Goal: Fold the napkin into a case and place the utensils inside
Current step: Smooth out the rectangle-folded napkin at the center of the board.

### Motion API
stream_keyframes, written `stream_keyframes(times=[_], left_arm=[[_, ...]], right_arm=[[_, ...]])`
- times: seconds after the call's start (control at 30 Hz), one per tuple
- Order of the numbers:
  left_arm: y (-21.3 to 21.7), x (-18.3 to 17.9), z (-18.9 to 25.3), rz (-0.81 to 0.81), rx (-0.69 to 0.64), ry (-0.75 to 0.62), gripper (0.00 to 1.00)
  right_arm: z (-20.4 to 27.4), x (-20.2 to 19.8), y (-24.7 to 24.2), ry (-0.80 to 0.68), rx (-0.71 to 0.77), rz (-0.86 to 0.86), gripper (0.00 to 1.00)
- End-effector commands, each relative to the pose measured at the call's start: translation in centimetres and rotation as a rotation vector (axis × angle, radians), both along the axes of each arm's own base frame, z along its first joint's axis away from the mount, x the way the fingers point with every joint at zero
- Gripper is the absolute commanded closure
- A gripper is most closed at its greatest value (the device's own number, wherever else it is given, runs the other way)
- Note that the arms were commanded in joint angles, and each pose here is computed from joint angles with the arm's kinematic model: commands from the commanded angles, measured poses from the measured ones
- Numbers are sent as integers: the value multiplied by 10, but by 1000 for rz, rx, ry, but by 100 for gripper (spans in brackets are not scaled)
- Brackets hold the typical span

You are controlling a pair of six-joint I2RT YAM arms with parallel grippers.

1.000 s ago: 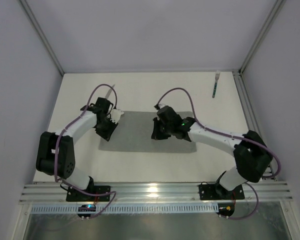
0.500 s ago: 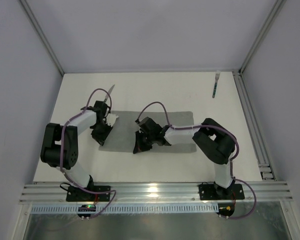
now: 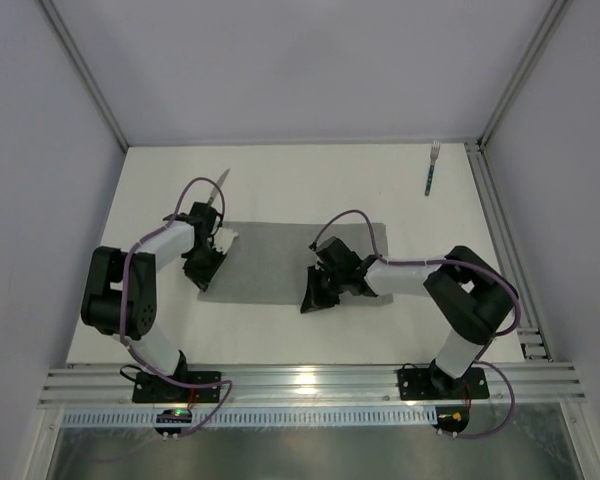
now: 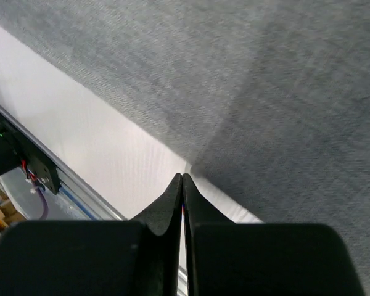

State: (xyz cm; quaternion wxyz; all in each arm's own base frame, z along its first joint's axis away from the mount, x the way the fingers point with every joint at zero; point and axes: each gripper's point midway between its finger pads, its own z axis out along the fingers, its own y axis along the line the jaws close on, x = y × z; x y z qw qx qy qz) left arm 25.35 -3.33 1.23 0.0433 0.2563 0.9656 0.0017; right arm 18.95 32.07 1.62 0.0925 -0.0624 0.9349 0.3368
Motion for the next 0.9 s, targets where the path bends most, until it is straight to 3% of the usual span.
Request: stream_keyframes(times=[0.0,0.13,0.27,0.47,0.63,0.87], left_arm=[[5,-2,-20,-4,8,1,81],[5,-4,-19,-1,8,2,80],[5,-3,-15,2,6,-10,80],[5,-1,-12,2,4,-19,80],[14,-1,-15,18,58,-21,80],[27,-4,-27,27,135,-2,80]], right_arm=[[45,2,20,-117,19,128,97],[91,23,61,-212,191,131,97],[88,51,90,-218,210,64,97],[33,52,115,-148,141,73,97],[-12,32,97,-37,90,45,97],[-18,26,44,-6,21,-62,97]])
